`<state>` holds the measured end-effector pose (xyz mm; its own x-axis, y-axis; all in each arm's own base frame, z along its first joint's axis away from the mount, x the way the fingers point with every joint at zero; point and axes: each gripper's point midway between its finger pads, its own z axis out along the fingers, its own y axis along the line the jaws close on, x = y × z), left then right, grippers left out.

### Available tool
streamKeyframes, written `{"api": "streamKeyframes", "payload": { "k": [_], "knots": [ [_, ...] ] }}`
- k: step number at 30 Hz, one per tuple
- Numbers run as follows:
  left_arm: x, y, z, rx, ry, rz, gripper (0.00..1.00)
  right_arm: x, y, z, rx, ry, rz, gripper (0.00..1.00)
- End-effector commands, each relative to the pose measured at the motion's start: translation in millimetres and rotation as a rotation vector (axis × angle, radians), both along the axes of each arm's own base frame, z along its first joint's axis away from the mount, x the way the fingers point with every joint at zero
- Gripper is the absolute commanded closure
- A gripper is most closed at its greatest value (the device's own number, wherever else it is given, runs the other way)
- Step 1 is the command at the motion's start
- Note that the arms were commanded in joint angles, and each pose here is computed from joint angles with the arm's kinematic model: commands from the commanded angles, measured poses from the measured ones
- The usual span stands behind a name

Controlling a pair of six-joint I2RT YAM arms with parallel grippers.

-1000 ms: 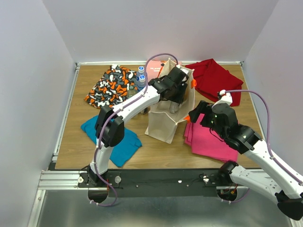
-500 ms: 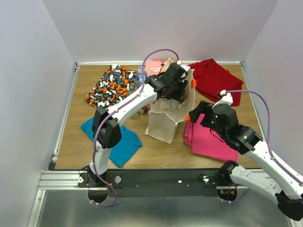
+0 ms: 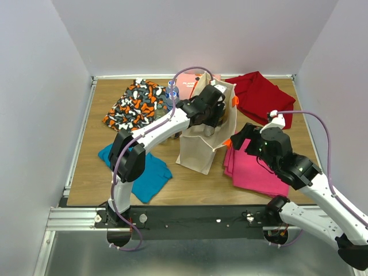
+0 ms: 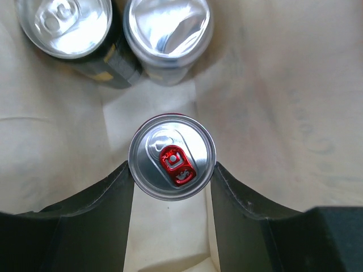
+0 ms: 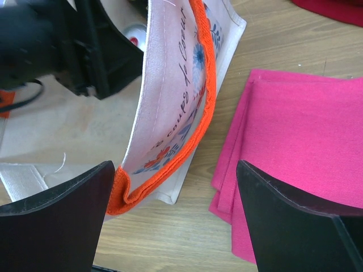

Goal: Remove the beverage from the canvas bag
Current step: Take out the drink from the canvas bag.

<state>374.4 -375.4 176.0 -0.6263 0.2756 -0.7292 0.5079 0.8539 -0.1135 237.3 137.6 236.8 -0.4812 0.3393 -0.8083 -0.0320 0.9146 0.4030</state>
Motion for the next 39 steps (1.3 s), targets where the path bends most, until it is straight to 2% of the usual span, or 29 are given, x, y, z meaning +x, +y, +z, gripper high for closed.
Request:
{"api": "streamKeyframes", "payload": {
  "k": [1,10,11,14,17,23,25,26,29,30,39],
  "knots": [
    [22,-15,30,-0.143,-0.13,0.069,1.0,-3,-11,-6,-0.03,0.01,-0.034,0.04],
    [19,-6,0,-0.097,-0.088,0.106,0.99,-1,-12,-7,-0.049,0.009,-0.038,0.03],
    [18,-4,-2,-0.095,-0.083,0.116,0.9,-1,-12,-7,-0.05,0.009,-0.036,0.03],
    [15,-1,0,-0.092,-0.075,0.122,0.79,1,-10,-10,-0.059,0.016,-0.031,0.03],
    [13,2,-3,-0.069,-0.058,0.121,0.75,1,-9,-11,-0.064,0.019,-0.028,0.03],
    [9,7,-12,-0.033,-0.025,0.13,0.61,1,-9,-10,-0.061,0.016,-0.028,0.03],
    [7,8,-15,-0.024,-0.014,0.127,0.43,1,-10,-10,-0.061,0.015,-0.031,0.03],
    [7,7,-15,-0.025,-0.013,0.126,0.38,1,-10,-11,-0.064,0.017,-0.031,0.03],
    [6,8,-16,-0.021,-0.008,0.125,0.32,2,-10,-11,-0.064,0.017,-0.031,0.03],
    [6,8,-15,-0.022,-0.011,0.124,0.27,2,-10,-11,-0.064,0.017,-0.031,0.03],
    [11,4,-14,-0.008,-0.018,0.108,0.18,5,-8,-11,-0.073,0.019,-0.029,0.02]
  ]
}}
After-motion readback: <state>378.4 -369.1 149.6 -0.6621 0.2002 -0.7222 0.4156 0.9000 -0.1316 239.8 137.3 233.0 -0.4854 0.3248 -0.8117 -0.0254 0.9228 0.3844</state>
